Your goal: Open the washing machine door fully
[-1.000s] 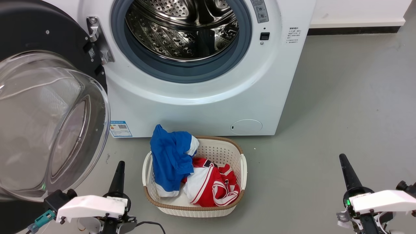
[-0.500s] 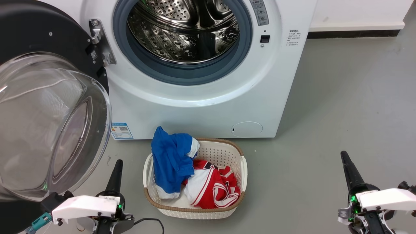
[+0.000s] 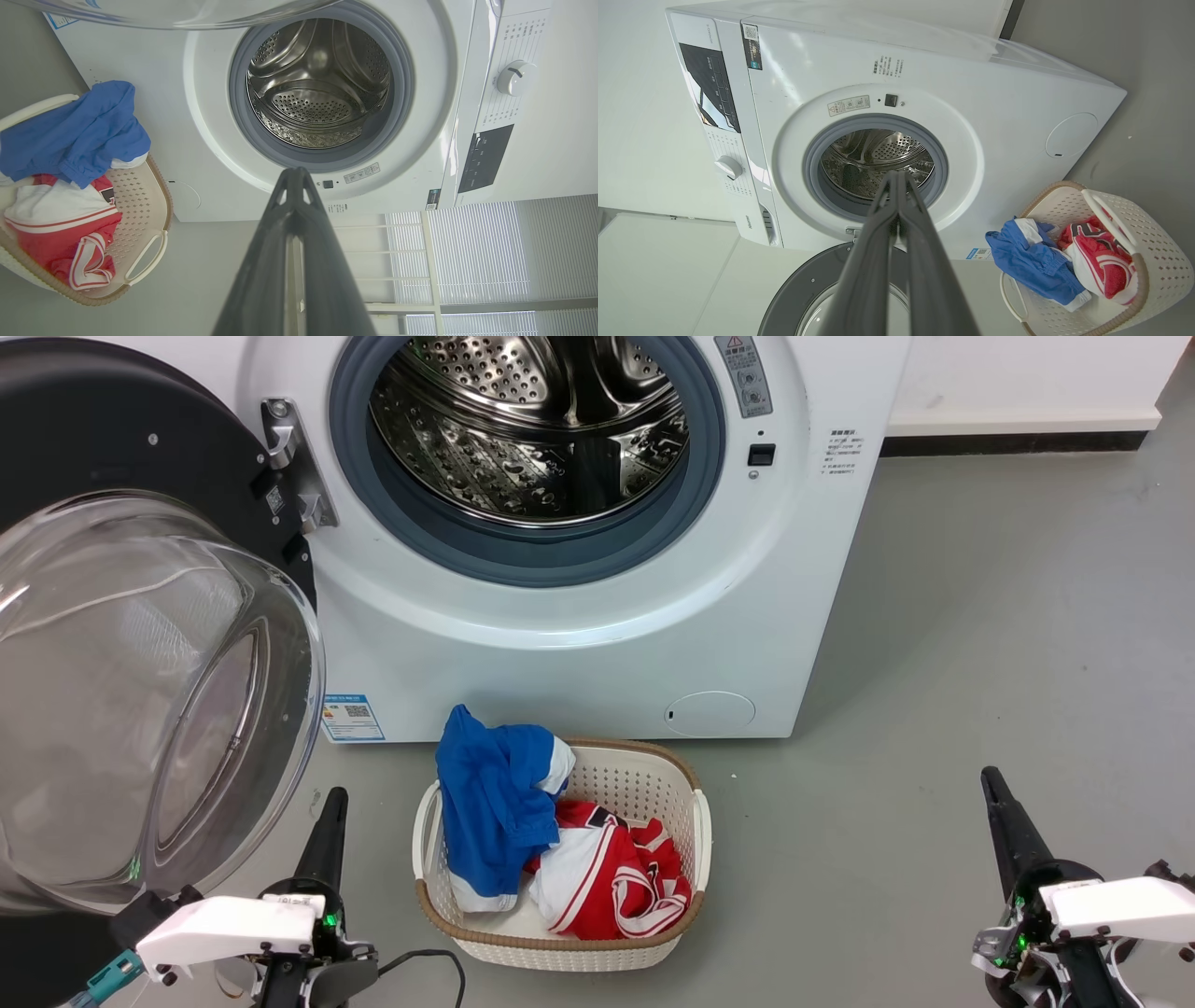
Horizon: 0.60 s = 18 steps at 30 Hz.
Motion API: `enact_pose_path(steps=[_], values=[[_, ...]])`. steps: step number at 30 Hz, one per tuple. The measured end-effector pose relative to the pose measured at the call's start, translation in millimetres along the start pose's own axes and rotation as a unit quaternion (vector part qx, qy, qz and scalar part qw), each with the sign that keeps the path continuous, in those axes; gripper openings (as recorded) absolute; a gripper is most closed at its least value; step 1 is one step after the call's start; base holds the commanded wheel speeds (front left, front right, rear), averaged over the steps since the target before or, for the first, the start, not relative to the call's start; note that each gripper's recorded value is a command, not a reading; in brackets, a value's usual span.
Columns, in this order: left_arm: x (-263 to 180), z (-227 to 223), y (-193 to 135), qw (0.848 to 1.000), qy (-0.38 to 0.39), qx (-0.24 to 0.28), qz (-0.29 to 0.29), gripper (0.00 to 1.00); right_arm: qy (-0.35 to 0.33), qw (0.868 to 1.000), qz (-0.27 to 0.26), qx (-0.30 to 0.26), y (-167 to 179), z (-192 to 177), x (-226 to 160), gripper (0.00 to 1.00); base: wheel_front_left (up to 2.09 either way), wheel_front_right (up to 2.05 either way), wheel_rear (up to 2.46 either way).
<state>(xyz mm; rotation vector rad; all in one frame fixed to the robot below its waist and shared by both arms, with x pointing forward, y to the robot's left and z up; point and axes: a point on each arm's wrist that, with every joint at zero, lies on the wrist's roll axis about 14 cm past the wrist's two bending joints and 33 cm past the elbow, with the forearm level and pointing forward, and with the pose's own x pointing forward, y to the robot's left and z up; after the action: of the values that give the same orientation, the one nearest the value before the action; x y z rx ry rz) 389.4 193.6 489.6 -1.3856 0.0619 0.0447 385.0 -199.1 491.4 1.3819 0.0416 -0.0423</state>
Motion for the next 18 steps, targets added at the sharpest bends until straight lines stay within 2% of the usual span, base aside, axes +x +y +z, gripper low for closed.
enact_pose_path(steps=[18], values=[[-1.8,6.3,-8.4,0.998,-0.003,-0.066,-0.019,0.00,0.001,0.998,0.017,0.067,9.6,2.3,1.7,0.00,0.00,0.00,0.00]])
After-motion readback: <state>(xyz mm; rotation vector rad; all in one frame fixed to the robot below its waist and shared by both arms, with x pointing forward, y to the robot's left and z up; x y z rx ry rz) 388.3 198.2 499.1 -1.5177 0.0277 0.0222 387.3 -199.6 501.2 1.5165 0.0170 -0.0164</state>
